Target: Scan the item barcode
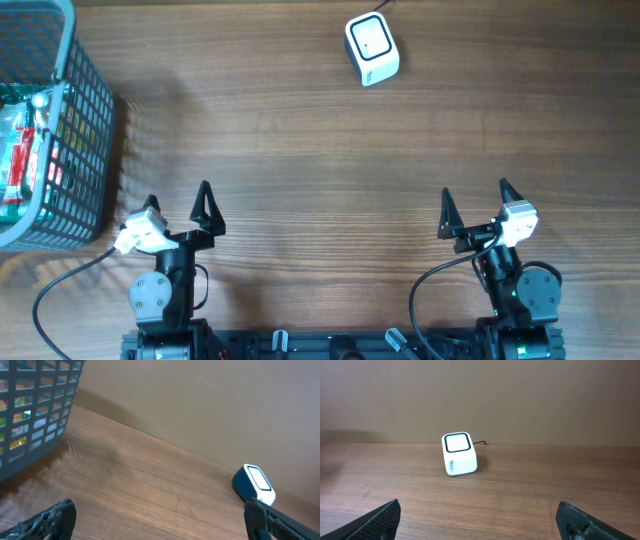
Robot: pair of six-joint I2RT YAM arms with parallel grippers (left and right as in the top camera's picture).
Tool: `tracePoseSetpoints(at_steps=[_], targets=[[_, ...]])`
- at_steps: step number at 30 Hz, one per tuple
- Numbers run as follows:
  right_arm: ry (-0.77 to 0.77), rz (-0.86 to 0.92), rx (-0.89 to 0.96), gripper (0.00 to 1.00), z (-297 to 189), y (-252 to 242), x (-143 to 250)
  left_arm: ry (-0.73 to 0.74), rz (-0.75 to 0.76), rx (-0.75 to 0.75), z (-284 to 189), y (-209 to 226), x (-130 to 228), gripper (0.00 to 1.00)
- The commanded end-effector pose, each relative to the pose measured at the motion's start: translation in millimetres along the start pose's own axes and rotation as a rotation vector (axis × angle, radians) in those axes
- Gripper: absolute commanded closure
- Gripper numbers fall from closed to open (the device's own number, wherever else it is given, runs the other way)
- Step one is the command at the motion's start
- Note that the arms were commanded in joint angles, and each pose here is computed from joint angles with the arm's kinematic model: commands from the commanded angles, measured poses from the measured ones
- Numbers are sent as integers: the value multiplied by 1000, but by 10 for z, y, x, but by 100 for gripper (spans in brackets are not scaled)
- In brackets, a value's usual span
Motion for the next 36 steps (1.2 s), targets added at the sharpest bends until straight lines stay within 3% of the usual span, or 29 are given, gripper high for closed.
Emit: tracePoseSetpoints(at_steps=[1,14,23,28,36], targets=[[-13,-5,6,0,-6,-10,-19,-18,13,-5,-5,1,-23,0],[-13,-4,6,0,-6,-10,-19,-31,45,9,-10,-28,-62,0],[-13,-4,7,0,-6,-10,-19,-9,164,137,-169,-456,-641,0],[-10,-4,6,0,-5,-10,-15,134,165,119,-211,-724,-1128,0],[-10,-4,6,0,-5,-10,-15,534,138,-48,57,-1084,-1937,0]])
Point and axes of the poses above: each gripper's point midway between its finger pads, its own z axis out along the fingers, its own y axis along the line the jaws close on, x = y × z, the point moved 6 cm from there along -z, back along the fingers, and after that the axes turned 2 degrees about -z, right-handed, at the moved point
